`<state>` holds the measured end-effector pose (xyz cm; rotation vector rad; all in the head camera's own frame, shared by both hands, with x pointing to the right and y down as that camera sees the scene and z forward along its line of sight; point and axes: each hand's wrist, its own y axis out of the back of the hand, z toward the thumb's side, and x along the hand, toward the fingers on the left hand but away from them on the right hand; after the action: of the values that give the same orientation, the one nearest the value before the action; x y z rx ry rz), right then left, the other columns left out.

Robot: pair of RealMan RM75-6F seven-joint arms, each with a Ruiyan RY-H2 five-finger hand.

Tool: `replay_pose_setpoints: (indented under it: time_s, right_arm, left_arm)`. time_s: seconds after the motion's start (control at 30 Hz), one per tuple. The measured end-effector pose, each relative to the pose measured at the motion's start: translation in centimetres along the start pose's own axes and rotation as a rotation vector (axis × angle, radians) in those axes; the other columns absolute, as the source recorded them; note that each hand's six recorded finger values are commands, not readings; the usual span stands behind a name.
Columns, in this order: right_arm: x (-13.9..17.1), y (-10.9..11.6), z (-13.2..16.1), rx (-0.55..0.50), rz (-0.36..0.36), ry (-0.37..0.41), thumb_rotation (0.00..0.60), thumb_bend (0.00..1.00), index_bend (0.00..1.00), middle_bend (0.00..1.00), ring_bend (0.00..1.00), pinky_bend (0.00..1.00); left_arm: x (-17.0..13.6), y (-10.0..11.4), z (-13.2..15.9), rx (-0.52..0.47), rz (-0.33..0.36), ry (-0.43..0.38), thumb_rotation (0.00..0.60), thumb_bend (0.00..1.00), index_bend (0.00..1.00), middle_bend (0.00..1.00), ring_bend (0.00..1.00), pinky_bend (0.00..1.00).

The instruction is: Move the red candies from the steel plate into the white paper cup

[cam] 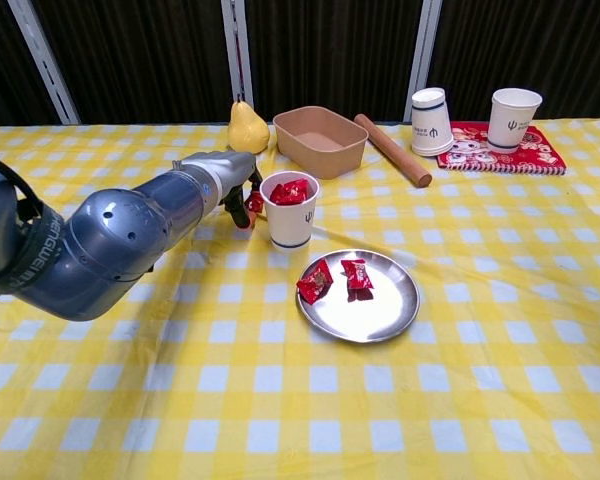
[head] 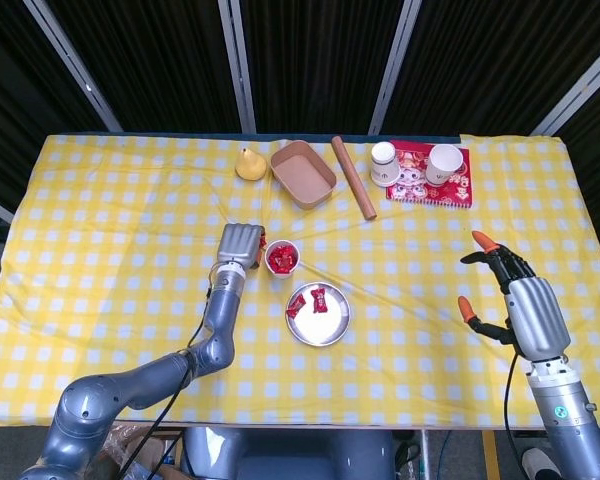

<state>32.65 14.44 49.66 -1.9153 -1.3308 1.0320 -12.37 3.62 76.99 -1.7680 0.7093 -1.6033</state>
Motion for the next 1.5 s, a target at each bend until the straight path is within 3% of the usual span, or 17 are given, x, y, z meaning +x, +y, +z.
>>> replay_pose_setpoints:
  time_s: [0.6, 0.9, 1.2, 1.5]
  right_arm:
    - [0.1, 0.0, 0.3, 0.001, 0.0, 0.008, 0.6, 0.45, 0.05, 0.32, 0.16, 0.21]
    - [0.1, 0.1, 0.4, -0.003, -0.006, 0.011, 0.6, 0.45, 0.05, 0.32, 0.16, 0.21]
    - [0.2, 0.2, 0.7, -0.012, -0.007, 0.016, 0.6, 0.45, 0.05, 0.32, 0.16, 0.2]
    - [0.4, 0.6, 1.1, -0.021, -0.019, 0.027, 0.6, 0.45, 0.05, 0.32, 0.16, 0.21]
  left_arm:
    - [-0.6, 2.6, -0.8, -0.062, 0.068, -0.01, 0.6, 0.49, 0.45, 0.9, 0.93, 0.93]
    - [-2.0, 4.7, 1.2, -0.118, 0.105, -0.099, 0.6, 0.49, 0.46, 0.9, 0.93, 0.93]
    - [-5.4, 8.0, 3.8, -0.151, 0.147, -0.239, 0.6, 0.48, 0.46, 0.9, 0.93, 0.93]
    - [-6.7, 8.5, 2.7, -0.091, 0.137, -0.226, 0.6, 0.48, 0.46, 0.89, 0.93, 0.93]
